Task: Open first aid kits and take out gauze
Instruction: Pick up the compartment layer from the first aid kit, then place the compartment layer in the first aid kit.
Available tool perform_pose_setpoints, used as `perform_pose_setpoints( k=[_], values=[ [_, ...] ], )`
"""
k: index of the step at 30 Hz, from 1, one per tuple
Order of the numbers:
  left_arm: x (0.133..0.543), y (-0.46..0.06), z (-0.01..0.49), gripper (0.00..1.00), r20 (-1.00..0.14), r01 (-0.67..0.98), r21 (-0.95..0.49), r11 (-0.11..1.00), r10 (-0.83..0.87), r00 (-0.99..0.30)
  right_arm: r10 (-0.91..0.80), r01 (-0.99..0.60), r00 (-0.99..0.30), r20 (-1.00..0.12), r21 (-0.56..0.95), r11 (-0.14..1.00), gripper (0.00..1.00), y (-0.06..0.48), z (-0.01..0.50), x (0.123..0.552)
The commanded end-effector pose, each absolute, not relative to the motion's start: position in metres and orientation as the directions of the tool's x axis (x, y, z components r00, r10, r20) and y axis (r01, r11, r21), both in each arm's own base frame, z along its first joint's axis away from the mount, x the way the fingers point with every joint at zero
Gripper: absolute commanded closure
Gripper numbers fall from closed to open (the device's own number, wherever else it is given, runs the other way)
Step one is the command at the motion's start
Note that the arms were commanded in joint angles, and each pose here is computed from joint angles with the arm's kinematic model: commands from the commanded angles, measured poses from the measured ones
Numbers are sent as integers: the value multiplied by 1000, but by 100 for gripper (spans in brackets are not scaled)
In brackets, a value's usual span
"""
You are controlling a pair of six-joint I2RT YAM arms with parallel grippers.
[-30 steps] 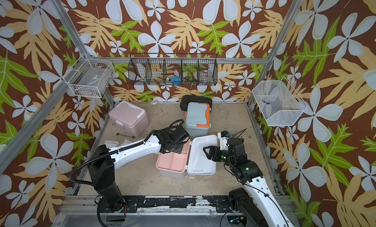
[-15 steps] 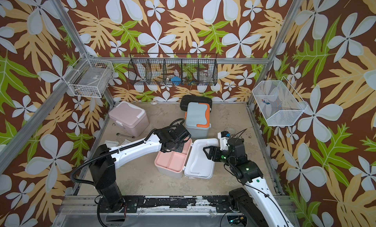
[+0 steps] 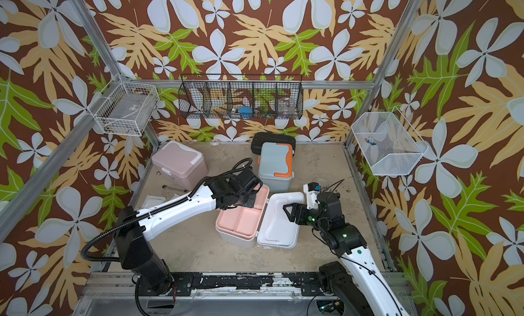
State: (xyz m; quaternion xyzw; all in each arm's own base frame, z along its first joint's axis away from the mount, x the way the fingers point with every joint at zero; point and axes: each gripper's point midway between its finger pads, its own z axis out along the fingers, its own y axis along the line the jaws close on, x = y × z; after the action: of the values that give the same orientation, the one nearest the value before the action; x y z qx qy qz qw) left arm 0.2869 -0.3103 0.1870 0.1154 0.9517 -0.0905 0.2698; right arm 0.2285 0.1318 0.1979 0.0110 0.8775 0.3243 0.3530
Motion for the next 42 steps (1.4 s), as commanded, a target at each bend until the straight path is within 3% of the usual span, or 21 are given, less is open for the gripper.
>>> perform_pose_setpoints(
  k=[1, 12, 19, 25, 32, 37, 42],
  values=[
    [290, -311, 212, 100, -573, 277, -138, 951, 151, -805, 254, -217, -733, -631, 571, 791, 26, 131, 203, 232],
    [308, -269, 296, 100, -679, 273, -274, 922, 16, -734, 251, -223, -729, -636, 568, 792, 26, 130, 206, 230],
    [328, -181, 328, 100, -697, 178, -433, 884, -202, -688, 251, -226, -728, -638, 568, 791, 27, 131, 207, 230],
    [335, -86, 324, 100, -638, 24, -604, 797, -465, -614, 249, -233, -726, -640, 570, 788, 26, 132, 211, 231],
    [333, -31, 289, 100, -433, -53, -822, 567, -683, -588, 240, -239, -727, -644, 564, 791, 26, 132, 213, 232],
    [335, -30, 276, 100, -412, -67, -827, 558, -684, -602, 240, -240, -725, -645, 564, 790, 26, 133, 216, 233],
    [334, -45, 274, 100, -458, -65, -776, 627, -632, -625, 238, -242, -725, -646, 563, 790, 27, 133, 218, 234]
  ],
)
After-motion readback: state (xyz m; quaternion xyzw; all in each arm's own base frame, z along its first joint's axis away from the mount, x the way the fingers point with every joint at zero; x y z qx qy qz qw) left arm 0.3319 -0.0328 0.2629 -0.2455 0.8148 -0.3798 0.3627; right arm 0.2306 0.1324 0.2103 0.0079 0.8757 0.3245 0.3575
